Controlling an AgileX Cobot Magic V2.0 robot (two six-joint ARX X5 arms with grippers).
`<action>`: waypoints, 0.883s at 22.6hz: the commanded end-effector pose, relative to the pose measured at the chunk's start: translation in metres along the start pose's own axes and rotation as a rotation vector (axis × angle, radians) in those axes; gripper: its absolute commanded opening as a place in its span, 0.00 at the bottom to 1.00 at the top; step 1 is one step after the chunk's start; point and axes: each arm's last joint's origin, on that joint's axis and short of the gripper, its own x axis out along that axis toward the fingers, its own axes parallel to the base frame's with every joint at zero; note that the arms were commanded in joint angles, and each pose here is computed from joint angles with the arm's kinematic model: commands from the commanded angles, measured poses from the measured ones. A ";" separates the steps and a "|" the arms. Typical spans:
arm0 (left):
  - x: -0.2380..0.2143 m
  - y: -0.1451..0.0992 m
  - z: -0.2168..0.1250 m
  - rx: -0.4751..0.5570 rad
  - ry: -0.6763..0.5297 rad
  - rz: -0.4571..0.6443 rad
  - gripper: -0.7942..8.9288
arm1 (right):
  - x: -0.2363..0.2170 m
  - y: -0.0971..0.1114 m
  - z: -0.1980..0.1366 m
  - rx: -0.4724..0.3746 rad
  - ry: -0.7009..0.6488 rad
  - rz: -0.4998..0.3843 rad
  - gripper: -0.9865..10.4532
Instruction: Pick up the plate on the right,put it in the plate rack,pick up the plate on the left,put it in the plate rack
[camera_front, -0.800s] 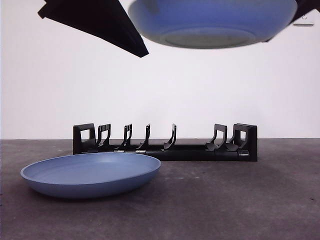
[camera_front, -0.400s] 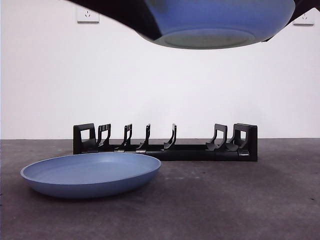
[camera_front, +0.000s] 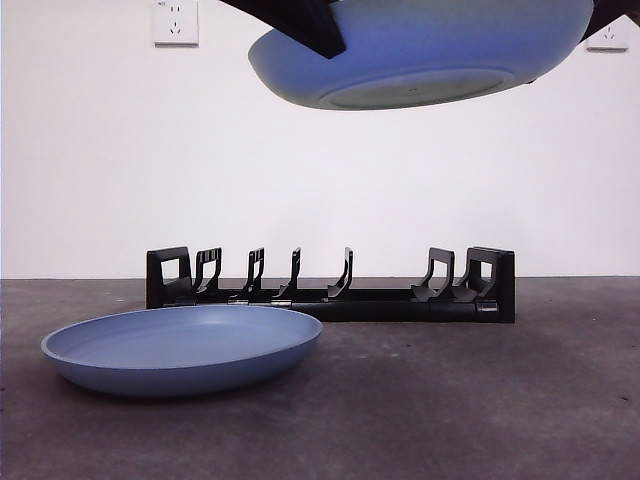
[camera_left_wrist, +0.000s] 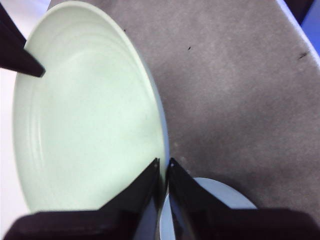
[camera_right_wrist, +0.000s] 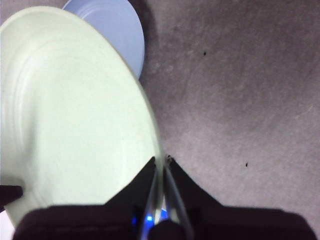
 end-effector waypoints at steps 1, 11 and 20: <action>-0.001 0.000 -0.001 -0.035 0.014 0.007 0.08 | -0.001 -0.002 0.000 0.015 -0.004 -0.032 0.07; -0.002 -0.002 0.002 -0.038 0.005 -0.004 0.08 | -0.001 -0.002 0.004 -0.008 -0.044 -0.034 0.24; -0.002 -0.004 0.002 -0.072 -0.003 -0.031 0.08 | -0.020 0.008 0.016 -0.074 -0.192 0.009 0.40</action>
